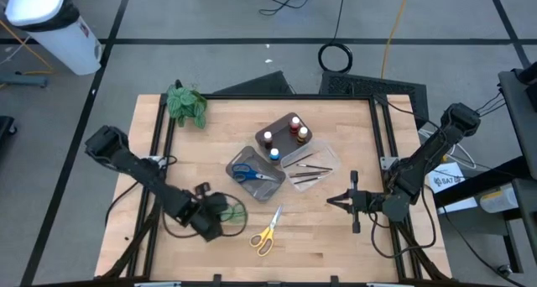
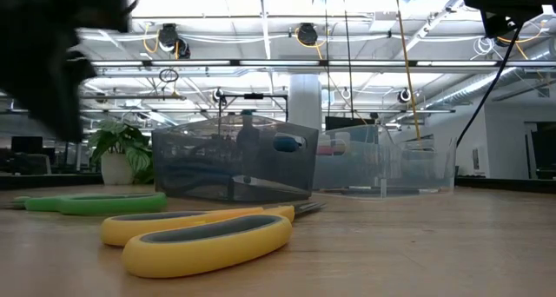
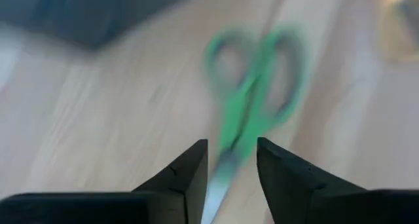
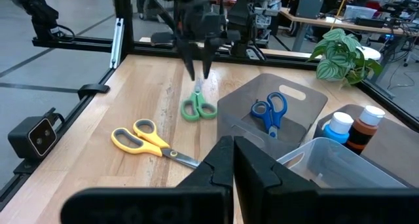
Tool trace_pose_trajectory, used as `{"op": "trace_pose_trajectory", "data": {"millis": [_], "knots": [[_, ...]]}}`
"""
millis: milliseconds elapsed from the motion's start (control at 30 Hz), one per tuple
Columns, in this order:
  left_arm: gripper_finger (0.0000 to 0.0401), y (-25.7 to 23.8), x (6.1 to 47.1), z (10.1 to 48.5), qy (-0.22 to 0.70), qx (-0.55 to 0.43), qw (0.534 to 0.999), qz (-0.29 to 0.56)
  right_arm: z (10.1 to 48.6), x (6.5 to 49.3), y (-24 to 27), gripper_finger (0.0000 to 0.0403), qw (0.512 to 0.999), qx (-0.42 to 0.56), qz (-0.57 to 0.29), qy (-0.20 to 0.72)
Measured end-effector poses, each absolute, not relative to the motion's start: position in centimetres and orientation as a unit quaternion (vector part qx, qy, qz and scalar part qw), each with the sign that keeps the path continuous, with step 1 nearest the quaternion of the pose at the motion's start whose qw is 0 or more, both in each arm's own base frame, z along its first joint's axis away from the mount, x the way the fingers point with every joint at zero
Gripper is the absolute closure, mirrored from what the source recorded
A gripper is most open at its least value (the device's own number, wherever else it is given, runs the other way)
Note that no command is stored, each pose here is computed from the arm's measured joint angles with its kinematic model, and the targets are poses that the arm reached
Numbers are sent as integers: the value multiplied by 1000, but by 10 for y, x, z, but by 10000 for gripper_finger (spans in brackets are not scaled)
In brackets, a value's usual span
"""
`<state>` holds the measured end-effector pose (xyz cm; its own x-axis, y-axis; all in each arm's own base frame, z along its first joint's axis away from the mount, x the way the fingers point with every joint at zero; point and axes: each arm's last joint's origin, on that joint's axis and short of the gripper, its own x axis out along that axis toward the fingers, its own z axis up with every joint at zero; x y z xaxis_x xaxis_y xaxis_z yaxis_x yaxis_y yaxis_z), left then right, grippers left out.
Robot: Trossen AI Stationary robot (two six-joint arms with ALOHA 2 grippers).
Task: Pick & Place Paint Supplies
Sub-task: Put the green scissors into the bottom black bin
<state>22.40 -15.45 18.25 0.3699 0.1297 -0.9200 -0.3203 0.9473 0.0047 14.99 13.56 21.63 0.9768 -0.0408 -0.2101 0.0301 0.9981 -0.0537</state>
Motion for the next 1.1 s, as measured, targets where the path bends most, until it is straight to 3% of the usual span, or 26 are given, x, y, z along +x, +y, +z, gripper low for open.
{"op": "trace_pose_trajectory", "data": {"millis": [167, 400, 533, 700, 933, 1100], "knots": [[268, -167, 190, 180, 582, -83, 785, 197, 216, 150, 136, 403, 994, -18, -15, 107], [325, -174, 170, 169, 559, -39, 803, 205, 216, 152, 134, 403, 994, -17, -14, 109], [360, -164, 162, 151, 568, -56, 789, 227, 216, 154, 131, 403, 994, -7, -23, 109], [394, -160, 164, 131, 549, -93, 806, 201, 216, 154, 131, 403, 994, -7, -23, 109], [369, -167, 172, 122, 508, -81, 852, 95, 210, 158, 134, 403, 993, -17, -26, 118], [370, -170, 180, 123, 501, -83, 859, 54, 208, 162, 133, 403, 992, -17, -34, 118]]}}
